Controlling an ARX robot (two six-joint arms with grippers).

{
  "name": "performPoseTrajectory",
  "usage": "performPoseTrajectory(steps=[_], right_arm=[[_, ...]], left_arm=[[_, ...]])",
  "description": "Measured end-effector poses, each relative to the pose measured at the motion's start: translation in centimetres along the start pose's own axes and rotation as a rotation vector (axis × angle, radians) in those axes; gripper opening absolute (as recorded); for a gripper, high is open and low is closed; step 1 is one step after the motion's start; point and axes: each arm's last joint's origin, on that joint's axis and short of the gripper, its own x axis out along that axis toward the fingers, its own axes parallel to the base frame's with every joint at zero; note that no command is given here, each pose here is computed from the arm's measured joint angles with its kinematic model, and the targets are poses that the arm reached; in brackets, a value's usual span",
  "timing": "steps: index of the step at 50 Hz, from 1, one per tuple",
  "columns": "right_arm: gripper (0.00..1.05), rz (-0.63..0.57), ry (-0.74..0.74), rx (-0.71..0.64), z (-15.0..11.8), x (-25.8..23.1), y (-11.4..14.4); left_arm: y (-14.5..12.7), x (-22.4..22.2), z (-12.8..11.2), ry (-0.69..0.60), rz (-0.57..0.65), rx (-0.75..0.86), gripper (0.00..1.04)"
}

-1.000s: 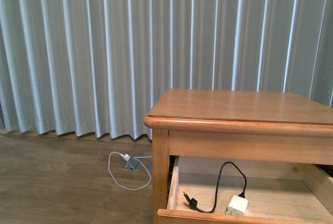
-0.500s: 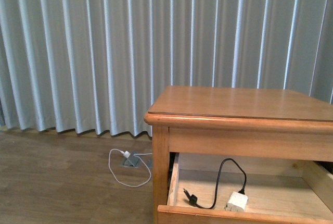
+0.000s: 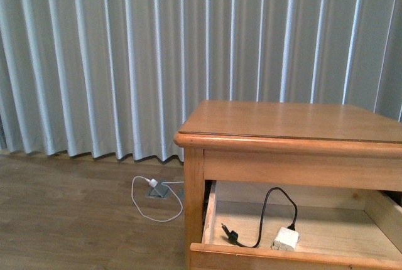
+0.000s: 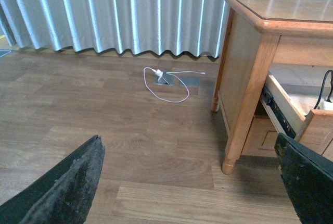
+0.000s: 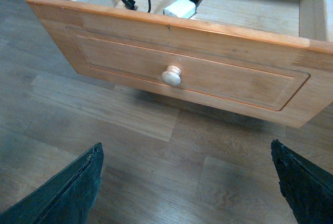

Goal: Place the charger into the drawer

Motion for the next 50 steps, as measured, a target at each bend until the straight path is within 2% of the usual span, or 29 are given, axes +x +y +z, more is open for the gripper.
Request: performPoseTrajectory(steps=[16, 28, 50], right_arm=[[0.96, -0.012, 0.143, 0.022, 2.7, 5.4, 0.7], [0.96, -0.011, 0.185, 0.058, 3.8, 8.7, 1.3], [0.96, -0.13, 0.195, 0.08, 4.7, 15.8, 0.2]], left_arm=[[0.0, 0.0, 0.0, 0.0, 0.0, 0.0, 0.99], [0.0, 0.0, 0.0, 0.0, 0.0, 0.0, 0.99], [0.0, 0.0, 0.0, 0.0, 0.0, 0.0, 0.99]])
